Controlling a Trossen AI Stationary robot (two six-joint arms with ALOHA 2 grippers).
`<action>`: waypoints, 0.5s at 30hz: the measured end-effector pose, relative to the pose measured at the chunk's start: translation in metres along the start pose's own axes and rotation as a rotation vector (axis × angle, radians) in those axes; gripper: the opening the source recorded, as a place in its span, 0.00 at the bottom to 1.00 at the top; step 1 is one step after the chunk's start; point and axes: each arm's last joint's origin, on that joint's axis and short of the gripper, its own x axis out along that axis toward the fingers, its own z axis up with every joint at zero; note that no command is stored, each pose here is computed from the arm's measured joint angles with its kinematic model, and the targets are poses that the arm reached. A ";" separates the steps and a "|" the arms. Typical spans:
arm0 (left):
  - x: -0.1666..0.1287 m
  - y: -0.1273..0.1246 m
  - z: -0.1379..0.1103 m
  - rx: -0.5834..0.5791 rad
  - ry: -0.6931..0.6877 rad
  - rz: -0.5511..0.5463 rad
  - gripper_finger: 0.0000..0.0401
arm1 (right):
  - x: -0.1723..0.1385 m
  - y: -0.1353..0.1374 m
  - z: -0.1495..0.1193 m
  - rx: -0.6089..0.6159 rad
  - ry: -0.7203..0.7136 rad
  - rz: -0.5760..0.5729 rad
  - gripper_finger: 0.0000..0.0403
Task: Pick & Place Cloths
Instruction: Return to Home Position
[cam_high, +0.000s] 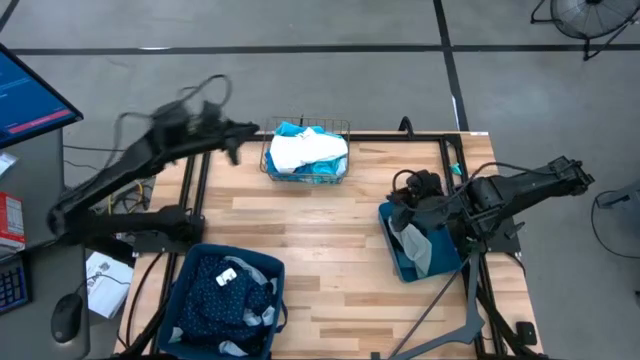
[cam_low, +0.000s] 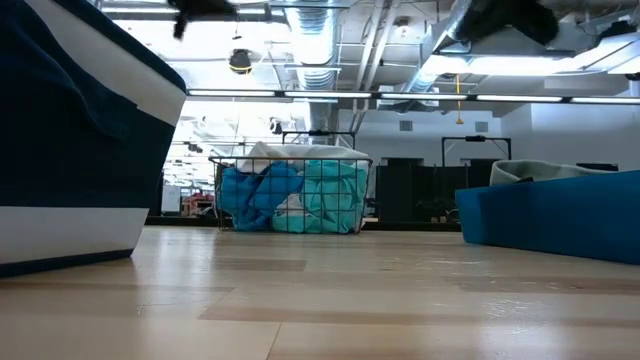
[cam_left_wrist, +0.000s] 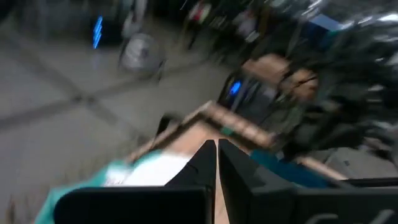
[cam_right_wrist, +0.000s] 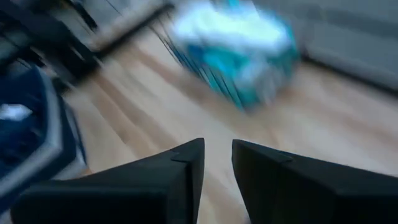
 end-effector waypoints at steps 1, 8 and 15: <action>-0.015 -0.006 0.004 0.033 -0.046 -0.025 0.00 | -0.001 0.005 0.004 -0.025 -0.053 0.027 0.20; -0.106 -0.022 0.008 0.149 -0.327 -0.068 0.00 | -0.027 0.015 0.052 -0.319 -0.373 0.391 0.10; -0.129 -0.006 -0.034 0.024 -0.378 -0.022 0.00 | -0.055 -0.039 0.082 -0.382 -0.534 0.446 0.02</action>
